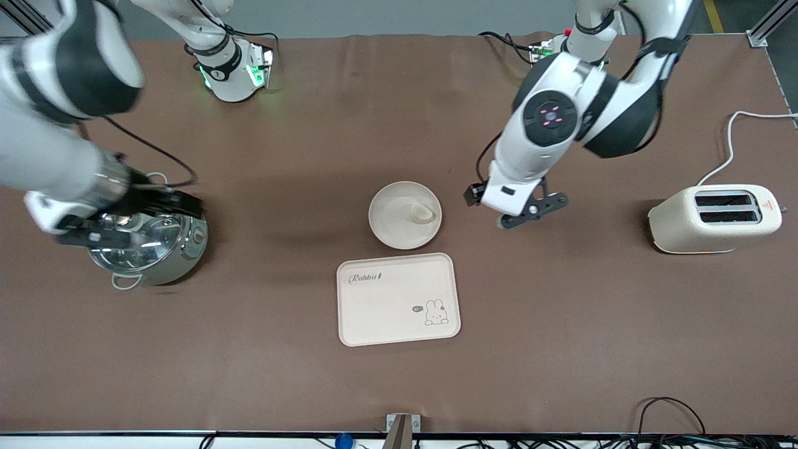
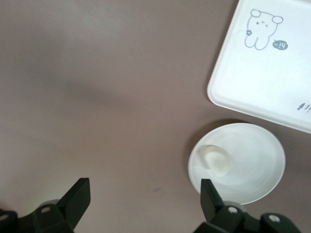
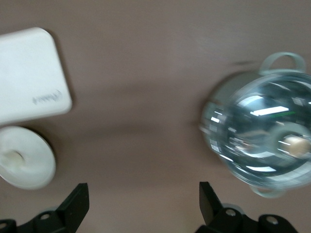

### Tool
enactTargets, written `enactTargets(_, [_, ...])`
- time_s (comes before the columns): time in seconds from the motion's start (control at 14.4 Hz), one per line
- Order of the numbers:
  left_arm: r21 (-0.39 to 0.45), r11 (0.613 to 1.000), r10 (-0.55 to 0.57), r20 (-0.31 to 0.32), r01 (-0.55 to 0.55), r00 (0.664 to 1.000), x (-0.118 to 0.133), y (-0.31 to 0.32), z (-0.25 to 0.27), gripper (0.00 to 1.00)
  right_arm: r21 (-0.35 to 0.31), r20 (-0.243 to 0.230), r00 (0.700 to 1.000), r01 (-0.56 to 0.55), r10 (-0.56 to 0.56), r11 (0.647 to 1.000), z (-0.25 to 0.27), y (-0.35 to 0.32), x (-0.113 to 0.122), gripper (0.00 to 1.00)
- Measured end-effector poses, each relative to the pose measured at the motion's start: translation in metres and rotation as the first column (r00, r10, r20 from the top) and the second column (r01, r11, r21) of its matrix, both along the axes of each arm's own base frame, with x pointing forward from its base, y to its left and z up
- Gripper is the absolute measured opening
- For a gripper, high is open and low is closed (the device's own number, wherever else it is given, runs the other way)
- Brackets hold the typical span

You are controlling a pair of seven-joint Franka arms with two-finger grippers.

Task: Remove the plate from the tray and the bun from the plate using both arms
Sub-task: 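Lower the left gripper onto the bun and close on it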

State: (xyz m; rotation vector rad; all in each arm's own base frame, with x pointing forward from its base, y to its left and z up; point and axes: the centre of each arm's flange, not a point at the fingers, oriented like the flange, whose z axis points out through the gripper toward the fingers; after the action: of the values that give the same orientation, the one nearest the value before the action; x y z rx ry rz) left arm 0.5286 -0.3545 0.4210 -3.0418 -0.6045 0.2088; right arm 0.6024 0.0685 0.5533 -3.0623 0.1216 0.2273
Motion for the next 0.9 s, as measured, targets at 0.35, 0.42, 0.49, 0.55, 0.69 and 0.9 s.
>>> enactTargets(0.35, [0.038,0.988,0.144,0.051,-0.146,0.988,-0.020,-0.068,-0.076,1.00,-0.066,-0.009,1.000,-0.005,0.005,0.998,0.113,-0.085,-0.074,1.00])
enactTargets(0.42, [0.039,0.982,0.183,0.054,-0.185,0.982,-0.026,-0.081,-0.090,1.00,-0.073,-0.004,1.000,0.004,-0.004,0.997,0.133,-0.092,-0.095,1.00])
enactTargets(0.49, [0.039,0.973,0.225,0.064,-0.227,0.972,-0.033,-0.093,-0.104,1.00,-0.073,0.006,1.000,0.006,-0.006,0.997,0.153,-0.096,-0.115,1.00])
enactTargets(0.55, [0.039,0.964,0.258,0.085,-0.262,0.962,-0.040,-0.106,-0.117,1.00,-0.070,0.018,1.000,0.003,-0.002,0.998,0.169,-0.097,-0.133,1.00])
enactTargets(0.69, [0.046,0.949,0.302,0.131,-0.311,0.944,-0.052,-0.126,-0.144,1.00,-0.066,0.037,0.999,-0.009,0.011,0.998,0.185,-0.093,-0.152,1.00])
enactTargets(0.9, [0.077,0.936,0.330,0.143,-0.342,0.933,-0.067,-0.138,-0.185,0.97,-0.066,0.019,1.000,-0.022,0.024,0.998,0.176,-0.087,-0.149,1.00])
